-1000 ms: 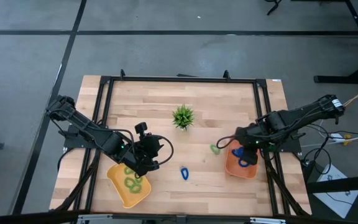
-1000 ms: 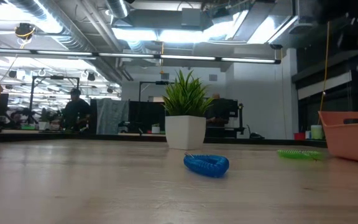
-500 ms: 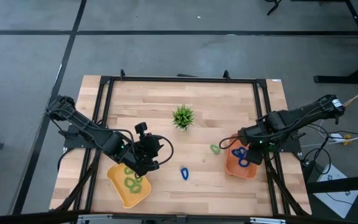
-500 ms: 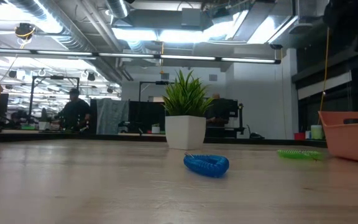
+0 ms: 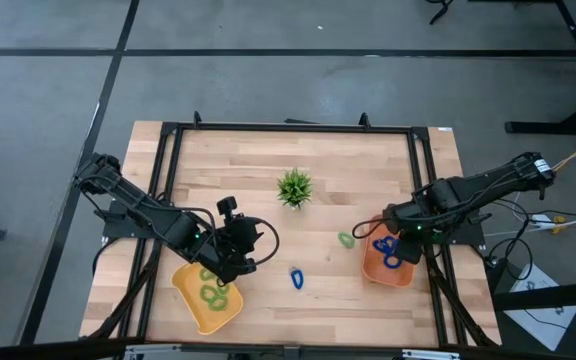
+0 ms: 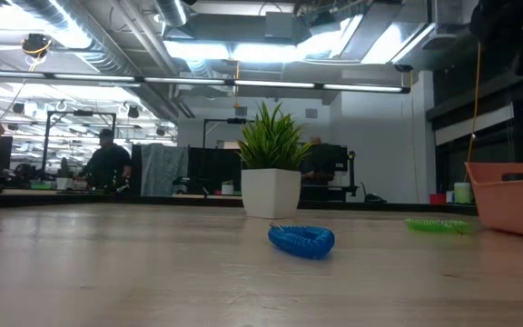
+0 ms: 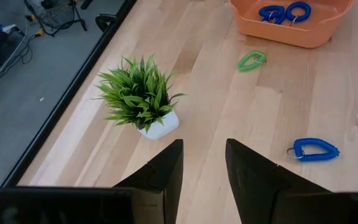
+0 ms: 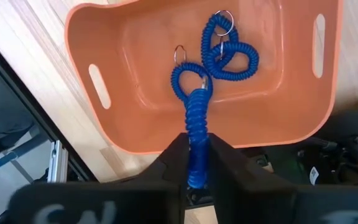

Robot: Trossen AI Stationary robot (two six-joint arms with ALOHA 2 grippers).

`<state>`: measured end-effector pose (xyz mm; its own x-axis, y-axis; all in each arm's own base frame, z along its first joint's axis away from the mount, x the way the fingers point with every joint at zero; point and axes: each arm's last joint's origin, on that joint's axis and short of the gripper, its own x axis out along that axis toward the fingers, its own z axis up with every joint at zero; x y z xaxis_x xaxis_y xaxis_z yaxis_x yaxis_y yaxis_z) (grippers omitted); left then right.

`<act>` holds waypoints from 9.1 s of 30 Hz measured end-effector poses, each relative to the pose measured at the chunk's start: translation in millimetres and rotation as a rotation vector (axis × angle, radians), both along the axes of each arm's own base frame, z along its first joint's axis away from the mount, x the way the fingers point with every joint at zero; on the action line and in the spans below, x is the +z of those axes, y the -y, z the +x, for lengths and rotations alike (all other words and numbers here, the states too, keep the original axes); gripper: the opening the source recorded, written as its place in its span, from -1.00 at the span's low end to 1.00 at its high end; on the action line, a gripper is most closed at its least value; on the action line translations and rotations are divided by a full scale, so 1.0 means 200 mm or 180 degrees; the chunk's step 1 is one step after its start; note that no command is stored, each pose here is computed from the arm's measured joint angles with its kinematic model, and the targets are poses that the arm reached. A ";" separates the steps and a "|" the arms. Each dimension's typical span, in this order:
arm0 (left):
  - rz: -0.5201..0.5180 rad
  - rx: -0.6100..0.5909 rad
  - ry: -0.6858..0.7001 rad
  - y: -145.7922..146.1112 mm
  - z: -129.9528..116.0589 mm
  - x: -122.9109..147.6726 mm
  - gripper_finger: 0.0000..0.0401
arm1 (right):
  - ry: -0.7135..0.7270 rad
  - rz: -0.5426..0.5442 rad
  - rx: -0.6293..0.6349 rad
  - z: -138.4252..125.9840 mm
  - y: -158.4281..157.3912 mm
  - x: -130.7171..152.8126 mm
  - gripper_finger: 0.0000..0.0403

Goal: Sort spring keychains
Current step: Put the blue spring keychain into the orange bin, then put the green spring keychain into the yellow bin

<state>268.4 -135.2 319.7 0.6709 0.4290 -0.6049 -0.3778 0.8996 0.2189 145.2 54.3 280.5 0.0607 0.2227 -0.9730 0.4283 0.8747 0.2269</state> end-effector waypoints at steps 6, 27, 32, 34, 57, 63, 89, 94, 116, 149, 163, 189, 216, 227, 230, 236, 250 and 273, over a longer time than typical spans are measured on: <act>0.0001 0.0001 0.0000 0.00 0.00 0.00 -0.42 | 0.0036 -0.0110 -0.0018 0.00 0.00 0.00 -0.64; -0.0271 -0.0462 0.0015 0.04 0.04 0.02 -0.42 | 0.0396 -0.0399 -0.0150 0.04 0.01 0.00 -0.43; -0.0316 -0.0580 0.0104 0.06 0.06 0.02 -0.42 | 0.0732 -0.0427 -0.0184 0.09 0.00 0.02 -0.43; -0.0287 -0.0647 0.0073 0.06 0.08 0.01 -0.42 | 0.0872 -0.0470 -0.0139 0.11 0.00 0.02 -0.43; -0.0565 -0.1078 -0.0556 0.05 0.29 -0.24 -0.42 | 0.1715 -0.0788 0.0273 0.35 -0.06 -0.01 -0.43; -0.0679 -0.1059 -0.0603 0.05 0.28 -0.24 -0.42 | 0.1353 -0.0890 0.0494 0.45 -0.10 -0.15 -0.43; -0.0614 -0.1128 -0.0654 0.08 0.20 -0.19 -0.42 | 0.0219 -0.1337 0.0708 0.65 -0.07 -0.60 -0.43; -0.0627 -0.1057 -0.0736 0.07 0.19 -0.20 -0.42 | -0.0014 -0.1357 0.0682 0.67 -0.03 -0.67 -0.43; -0.0635 -0.1035 -0.0736 0.07 0.19 -0.20 -0.42 | -0.0201 -0.1077 0.0841 0.66 0.01 -0.69 -0.91; -0.0347 -0.0622 -0.0197 -0.08 0.04 -0.15 -0.75 | 0.2154 -0.0855 0.0616 0.63 -0.02 -0.13 -0.97; 0.0349 -0.1266 0.0255 -0.05 0.12 -0.06 -0.35 | 0.2825 -0.0284 0.0916 0.69 -0.06 -0.05 -0.97; 0.0301 -0.1661 0.0632 -0.08 0.22 -0.03 -0.03 | 0.3633 -0.0065 0.1224 0.74 -0.09 0.04 -0.97; 0.0595 -0.2018 0.0888 -0.07 0.39 -0.12 -0.38 | 0.3627 -0.0045 0.1195 0.75 -0.09 0.05 -0.96; 0.0588 -0.2024 0.0796 -0.07 0.39 -0.13 -0.89 | 0.3602 -0.0047 0.1191 0.74 -0.09 0.04 -0.83; 0.0526 -0.1993 0.0773 -0.07 0.39 -0.13 -0.89 | 0.3601 -0.0049 0.1191 0.74 -0.09 0.04 -0.75; 0.0361 -0.1766 0.0606 -0.08 0.37 -0.16 -0.83 | 0.3552 -0.0232 0.1023 0.75 -0.08 0.04 -0.65; 0.0316 -0.1317 0.0240 -0.06 0.30 -0.19 -0.86 | 0.3205 -0.0317 0.0868 0.73 -0.07 -0.01 -0.58; -0.0752 -0.0677 -0.0224 -0.13 -0.03 -0.01 -0.86 | 0.2955 -0.0503 0.0856 0.69 -0.13 -0.04 -0.58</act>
<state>262.7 -109.0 318.5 0.6834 0.1259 -0.7191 -0.1673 0.9858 0.0135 282.8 80.4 272.8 0.7836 0.2123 -0.5839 -0.0795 0.9663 0.2447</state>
